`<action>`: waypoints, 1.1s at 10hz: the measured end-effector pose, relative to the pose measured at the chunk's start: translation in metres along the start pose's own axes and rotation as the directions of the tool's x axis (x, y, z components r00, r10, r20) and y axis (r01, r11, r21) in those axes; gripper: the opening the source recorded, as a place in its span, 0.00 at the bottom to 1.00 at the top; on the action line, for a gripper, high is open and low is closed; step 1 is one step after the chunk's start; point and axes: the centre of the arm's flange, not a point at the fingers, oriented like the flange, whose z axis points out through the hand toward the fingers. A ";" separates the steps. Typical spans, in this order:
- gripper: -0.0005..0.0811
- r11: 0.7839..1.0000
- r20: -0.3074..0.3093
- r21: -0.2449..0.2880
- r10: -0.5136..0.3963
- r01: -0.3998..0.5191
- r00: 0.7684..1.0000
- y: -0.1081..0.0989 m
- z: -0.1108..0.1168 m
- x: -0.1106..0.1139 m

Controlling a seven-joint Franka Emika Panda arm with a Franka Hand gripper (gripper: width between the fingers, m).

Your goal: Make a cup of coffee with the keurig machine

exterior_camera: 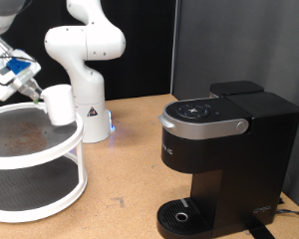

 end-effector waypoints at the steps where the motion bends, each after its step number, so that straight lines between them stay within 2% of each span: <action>1: 0.08 1.000 -0.006 0.016 0.010 -0.010 1.000 -0.005 -0.005 0.009; 2: 0.08 1.000 0.001 0.018 0.021 -0.021 1.000 -0.010 -0.007 0.022; 4: 0.08 1.000 0.073 0.014 0.009 -0.010 0.997 -0.020 -0.006 0.043; 7: 0.08 0.999 0.011 0.004 0.048 -0.048 0.999 -0.019 0.003 0.045; 11: 0.08 0.987 -0.048 -0.078 0.140 -0.143 0.989 -0.032 0.042 0.091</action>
